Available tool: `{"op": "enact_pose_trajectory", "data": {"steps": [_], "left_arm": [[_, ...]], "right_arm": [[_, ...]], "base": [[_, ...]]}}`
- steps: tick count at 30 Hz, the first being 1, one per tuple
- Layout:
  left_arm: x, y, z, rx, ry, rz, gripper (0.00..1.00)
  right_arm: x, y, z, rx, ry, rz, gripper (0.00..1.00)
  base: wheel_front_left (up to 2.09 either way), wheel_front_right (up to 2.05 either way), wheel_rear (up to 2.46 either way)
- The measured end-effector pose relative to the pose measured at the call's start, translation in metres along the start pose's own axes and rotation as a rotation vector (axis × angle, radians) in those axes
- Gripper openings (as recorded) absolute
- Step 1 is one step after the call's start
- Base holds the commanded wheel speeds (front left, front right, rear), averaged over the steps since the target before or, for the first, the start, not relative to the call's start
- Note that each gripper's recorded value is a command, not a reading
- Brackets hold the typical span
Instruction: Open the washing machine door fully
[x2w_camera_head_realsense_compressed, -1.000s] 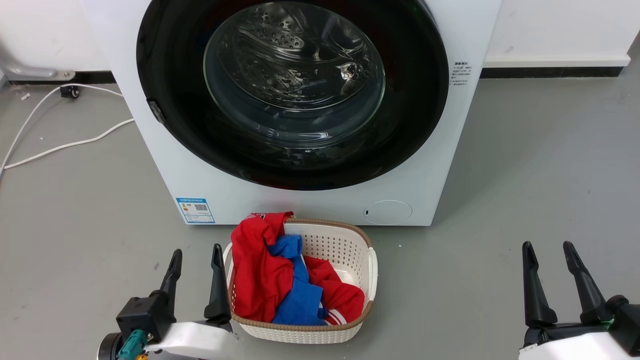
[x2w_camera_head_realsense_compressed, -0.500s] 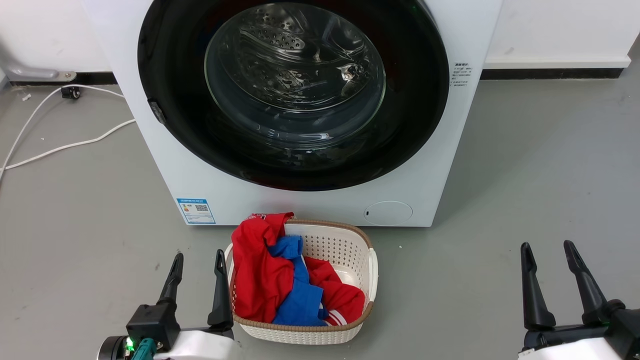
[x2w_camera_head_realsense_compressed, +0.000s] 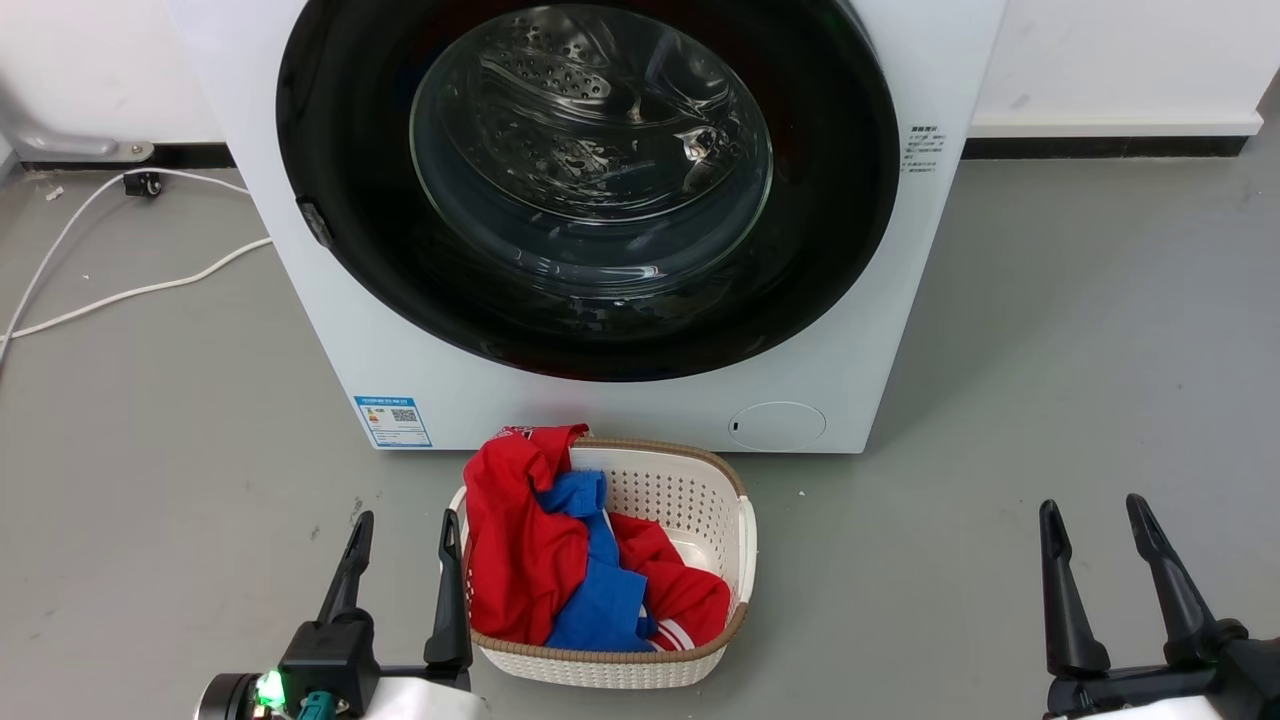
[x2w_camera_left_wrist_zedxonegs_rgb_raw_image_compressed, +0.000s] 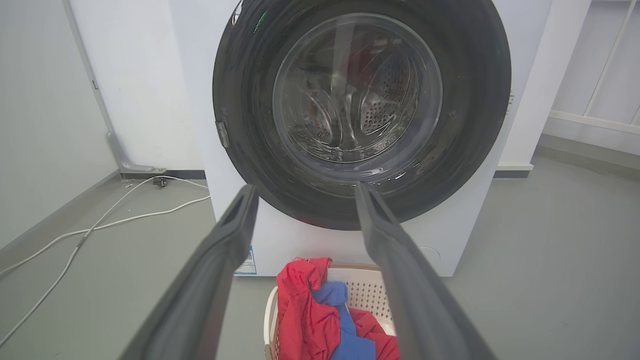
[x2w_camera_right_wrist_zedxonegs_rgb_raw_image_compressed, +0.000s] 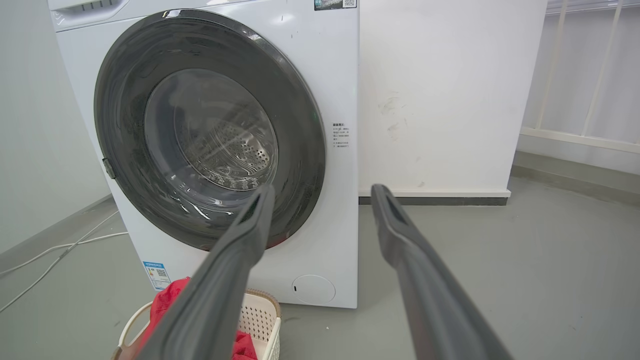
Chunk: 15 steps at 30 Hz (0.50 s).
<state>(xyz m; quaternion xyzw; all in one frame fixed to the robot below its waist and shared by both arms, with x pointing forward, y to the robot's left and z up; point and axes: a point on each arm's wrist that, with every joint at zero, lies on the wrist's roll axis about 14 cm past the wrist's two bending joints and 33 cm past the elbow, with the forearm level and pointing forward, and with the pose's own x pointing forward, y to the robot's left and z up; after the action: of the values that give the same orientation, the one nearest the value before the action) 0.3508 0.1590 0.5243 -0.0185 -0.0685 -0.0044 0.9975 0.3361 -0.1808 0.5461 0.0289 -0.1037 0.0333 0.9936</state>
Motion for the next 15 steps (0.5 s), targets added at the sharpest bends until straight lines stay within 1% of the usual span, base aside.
{"op": "enact_pose_trajectory", "data": {"steps": [15], "left_arm": [[-0.0019,0.0017,-0.0040,-0.001,0.012,0.011,1.00]], "right_arm": [[-0.0014,0.0003,-0.0032,0.009,0.009,0.000,1.00]], "base": [[0.00,0.00,0.00]]}}
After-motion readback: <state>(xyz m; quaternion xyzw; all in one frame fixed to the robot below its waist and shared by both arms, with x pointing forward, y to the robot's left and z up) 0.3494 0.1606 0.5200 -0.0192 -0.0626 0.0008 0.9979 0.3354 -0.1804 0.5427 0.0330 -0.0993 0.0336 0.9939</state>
